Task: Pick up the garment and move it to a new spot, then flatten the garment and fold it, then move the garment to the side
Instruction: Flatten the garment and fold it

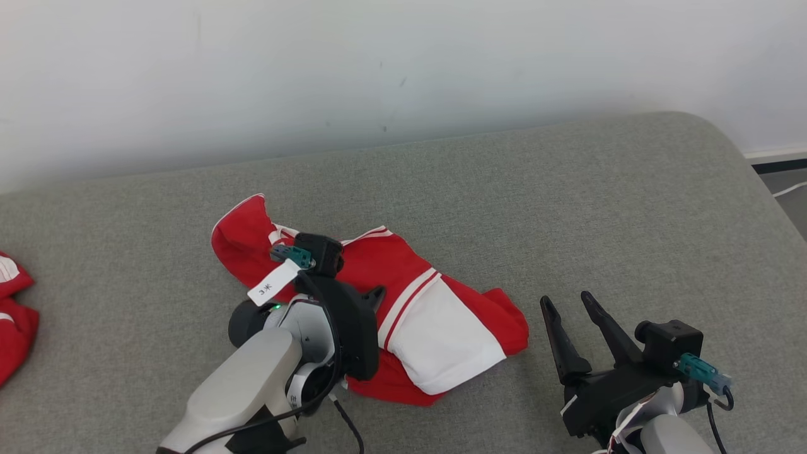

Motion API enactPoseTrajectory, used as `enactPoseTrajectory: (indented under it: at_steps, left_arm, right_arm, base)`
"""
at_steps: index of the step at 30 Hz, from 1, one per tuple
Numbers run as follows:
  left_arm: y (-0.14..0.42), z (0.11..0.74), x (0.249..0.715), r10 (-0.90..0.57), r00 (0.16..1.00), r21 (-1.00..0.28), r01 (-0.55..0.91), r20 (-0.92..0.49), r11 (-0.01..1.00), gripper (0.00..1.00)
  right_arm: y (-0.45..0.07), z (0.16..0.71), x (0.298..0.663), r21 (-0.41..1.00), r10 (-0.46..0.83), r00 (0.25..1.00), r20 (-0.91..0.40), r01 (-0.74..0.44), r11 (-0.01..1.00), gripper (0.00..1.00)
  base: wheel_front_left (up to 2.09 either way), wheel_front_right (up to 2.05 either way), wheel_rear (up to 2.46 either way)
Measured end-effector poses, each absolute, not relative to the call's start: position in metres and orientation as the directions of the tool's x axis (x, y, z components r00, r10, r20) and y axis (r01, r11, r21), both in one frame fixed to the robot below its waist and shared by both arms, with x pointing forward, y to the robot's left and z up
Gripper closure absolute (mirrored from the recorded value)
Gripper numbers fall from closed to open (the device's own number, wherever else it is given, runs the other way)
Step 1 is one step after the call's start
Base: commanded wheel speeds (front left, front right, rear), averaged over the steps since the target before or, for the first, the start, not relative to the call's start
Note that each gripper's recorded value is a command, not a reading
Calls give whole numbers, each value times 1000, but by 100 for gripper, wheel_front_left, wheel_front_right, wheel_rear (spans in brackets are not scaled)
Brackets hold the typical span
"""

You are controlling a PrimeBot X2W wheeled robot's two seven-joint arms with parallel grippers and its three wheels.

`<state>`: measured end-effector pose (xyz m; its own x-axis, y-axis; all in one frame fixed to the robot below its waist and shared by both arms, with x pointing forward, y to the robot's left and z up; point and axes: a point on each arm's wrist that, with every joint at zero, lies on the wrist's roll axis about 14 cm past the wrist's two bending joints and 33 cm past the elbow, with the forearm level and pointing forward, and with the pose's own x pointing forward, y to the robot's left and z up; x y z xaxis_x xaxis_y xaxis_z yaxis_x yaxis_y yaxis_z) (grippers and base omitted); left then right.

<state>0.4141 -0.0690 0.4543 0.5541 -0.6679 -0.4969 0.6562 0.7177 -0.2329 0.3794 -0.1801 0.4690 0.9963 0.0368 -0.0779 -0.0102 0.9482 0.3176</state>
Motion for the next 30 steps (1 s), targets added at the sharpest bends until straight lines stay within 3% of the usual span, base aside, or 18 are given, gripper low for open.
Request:
enactPoseTrajectory:
  at_steps: [11, 21, 30]
  left_arm:
    - [-73, 468, 419, -686, 575, -259, 651, -447, 714, 100]
    - [-98, 581, 449, -761, 638, -244, 725, -117, 645, 100]
    - [-121, 713, 439, -775, 560, -194, 829, 293, 525, 100]
  right_arm:
    - [-181, 469, 378, 323, 32, 997, -77, -5, 946, 0]
    - [-176, 472, 379, 323, 49, 996, -70, -24, 946, 0]
    - [-179, 474, 372, 328, 39, 997, -66, -16, 944, 0]
  base:
    - [0, 0, 0]
    - [0, 0, 0]
    - [0, 0, 0]
